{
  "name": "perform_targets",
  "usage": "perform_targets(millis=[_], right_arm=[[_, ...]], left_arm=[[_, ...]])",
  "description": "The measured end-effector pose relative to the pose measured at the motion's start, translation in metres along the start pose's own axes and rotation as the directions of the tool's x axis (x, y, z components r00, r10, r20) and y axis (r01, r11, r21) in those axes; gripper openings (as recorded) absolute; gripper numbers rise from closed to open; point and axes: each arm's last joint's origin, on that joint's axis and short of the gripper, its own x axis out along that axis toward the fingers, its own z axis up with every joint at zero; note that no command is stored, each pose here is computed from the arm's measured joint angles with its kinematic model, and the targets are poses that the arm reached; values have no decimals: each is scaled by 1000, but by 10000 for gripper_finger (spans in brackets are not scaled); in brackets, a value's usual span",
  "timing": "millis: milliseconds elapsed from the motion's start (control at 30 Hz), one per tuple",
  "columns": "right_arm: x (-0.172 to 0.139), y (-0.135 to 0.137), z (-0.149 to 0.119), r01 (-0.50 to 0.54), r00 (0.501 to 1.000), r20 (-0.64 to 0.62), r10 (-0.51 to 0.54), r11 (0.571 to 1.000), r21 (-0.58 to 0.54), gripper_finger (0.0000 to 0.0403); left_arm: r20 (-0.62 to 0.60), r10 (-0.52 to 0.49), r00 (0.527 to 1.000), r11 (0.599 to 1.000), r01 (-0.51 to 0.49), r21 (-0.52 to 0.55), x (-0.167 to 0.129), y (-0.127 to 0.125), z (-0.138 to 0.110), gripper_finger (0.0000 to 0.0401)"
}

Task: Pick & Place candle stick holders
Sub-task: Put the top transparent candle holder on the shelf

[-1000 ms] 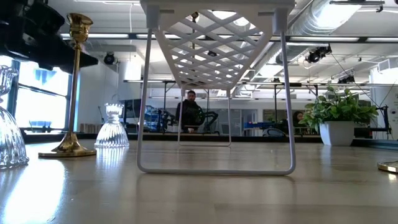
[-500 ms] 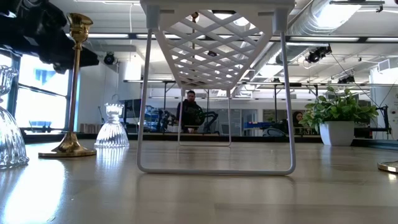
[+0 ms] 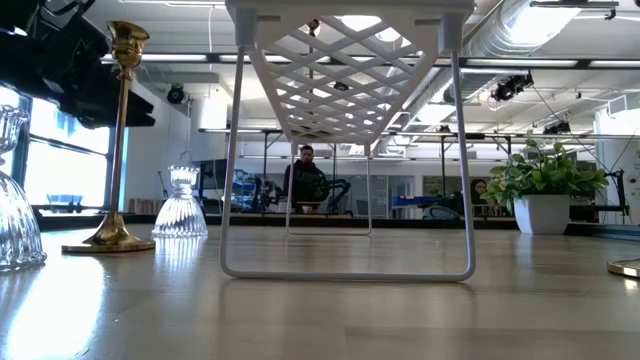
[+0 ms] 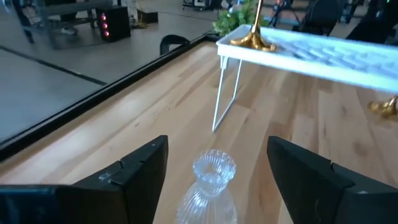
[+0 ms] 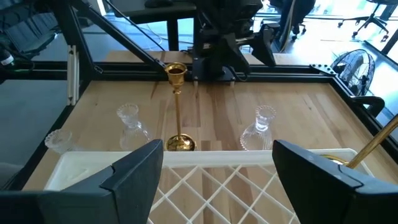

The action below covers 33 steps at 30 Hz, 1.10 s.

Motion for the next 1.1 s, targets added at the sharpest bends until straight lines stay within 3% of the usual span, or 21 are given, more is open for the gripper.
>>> perform_targets(millis=[300,600,967,1100], right_arm=[[0,0,0,0,1000,0,0,1000,0,299],[0,0,0,-3,1000,-1,3,1000,0,299],[0,0,0,-6,1000,-1,6,1000,0,299],[0,0,0,-6,1000,-1,6,1000,0,299]], left_arm=[[-72,-124,990,988,130,82,9,-7,-17,270],[-62,-125,990,981,133,143,14,-10,-16,270],[-91,-119,989,980,132,146,23,-16,-17,270],[-136,-97,986,989,111,101,27,-17,-20,270]])
